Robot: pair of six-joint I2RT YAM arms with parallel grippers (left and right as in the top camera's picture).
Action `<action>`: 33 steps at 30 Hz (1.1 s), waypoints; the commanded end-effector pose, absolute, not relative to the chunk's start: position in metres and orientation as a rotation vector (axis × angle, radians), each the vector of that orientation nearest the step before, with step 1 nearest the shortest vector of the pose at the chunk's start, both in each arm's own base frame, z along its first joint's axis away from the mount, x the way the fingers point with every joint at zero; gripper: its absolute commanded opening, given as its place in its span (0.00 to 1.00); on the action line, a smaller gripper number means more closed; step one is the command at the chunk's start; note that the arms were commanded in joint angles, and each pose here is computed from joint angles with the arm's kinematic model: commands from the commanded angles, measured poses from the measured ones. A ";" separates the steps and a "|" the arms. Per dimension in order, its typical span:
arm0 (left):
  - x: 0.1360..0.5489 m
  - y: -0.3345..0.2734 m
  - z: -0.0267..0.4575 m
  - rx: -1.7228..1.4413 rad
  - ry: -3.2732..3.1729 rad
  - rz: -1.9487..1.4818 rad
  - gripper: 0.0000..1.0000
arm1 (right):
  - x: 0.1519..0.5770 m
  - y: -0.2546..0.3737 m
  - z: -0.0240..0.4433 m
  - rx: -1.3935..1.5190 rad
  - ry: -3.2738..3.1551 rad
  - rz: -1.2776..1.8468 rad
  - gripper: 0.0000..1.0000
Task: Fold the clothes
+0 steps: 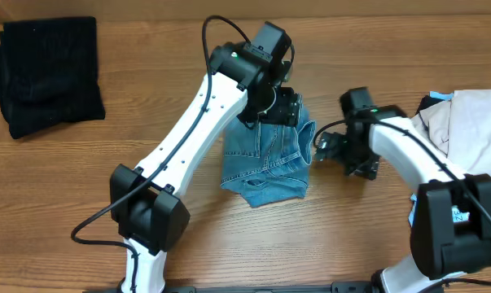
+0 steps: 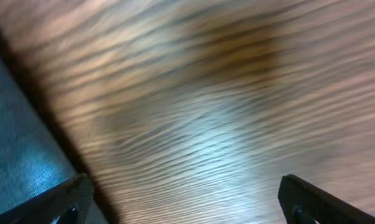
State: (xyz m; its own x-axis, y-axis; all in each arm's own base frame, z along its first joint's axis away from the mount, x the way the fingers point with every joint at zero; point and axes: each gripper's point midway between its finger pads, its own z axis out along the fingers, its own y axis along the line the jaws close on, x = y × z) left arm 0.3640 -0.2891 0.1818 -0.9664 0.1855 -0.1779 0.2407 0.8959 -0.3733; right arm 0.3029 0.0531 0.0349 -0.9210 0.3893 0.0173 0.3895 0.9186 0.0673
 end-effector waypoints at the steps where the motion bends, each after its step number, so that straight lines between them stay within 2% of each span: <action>1: 0.376 -0.257 0.244 0.288 2.774 -0.635 0.90 | 0.326 0.029 0.102 -0.768 -3.211 -0.147 0.97; 3: 0.380 -0.237 0.253 0.237 2.763 -0.613 1.00 | 0.324 0.023 0.134 -0.807 -3.257 -0.166 0.88; 5: 0.388 -0.198 0.259 0.121 2.763 -0.527 1.00 | 0.322 0.032 0.175 -0.797 -3.340 -0.297 0.66; 6: 0.392 -0.174 0.258 0.025 2.780 -0.488 1.00 | 0.320 0.045 0.192 -0.755 -3.372 -0.436 0.19; 7: 0.393 -0.160 0.256 -0.041 2.799 -0.474 1.00 | 0.318 0.059 0.206 -0.707 -3.385 -0.586 0.04; 9: 0.392 -0.134 0.251 -0.136 2.836 -0.449 1.00 | 0.312 0.090 0.229 -0.518 -3.395 -0.841 0.04; 12: 0.388 -0.115 0.247 -0.207 2.871 -0.427 1.00 | 0.303 0.126 0.231 -0.318 -3.330 -0.992 0.04; 14: 0.384 -0.112 0.245 -0.202 2.889 -0.405 1.00 | 0.303 0.154 0.214 -0.123 -3.288 -1.051 0.04; 19: 0.382 -0.111 0.244 -0.196 2.897 -0.387 1.00 | 0.308 0.203 0.154 0.101 -3.082 -1.152 0.04; 27: 0.377 -0.094 0.235 -0.220 2.935 -0.243 1.00 | 0.313 0.196 0.039 -0.078 -2.858 -0.948 0.04; 30: 0.378 -0.093 0.235 -0.220 2.932 -0.238 1.00 | 0.307 0.192 0.023 -0.110 -2.817 -0.898 0.04; 33: 0.380 -0.094 0.235 -0.219 2.922 -0.242 1.00 | 0.312 0.193 0.036 -0.104 -2.842 -0.922 0.04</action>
State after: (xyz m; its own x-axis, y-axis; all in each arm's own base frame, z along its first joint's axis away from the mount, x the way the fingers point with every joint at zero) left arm 0.3790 -0.0960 0.2331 -0.9708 -0.1710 -0.1682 -0.1381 0.9718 -0.1910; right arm 0.3135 0.1955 0.0330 -0.9850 0.0212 0.1712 0.1197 0.7987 0.5897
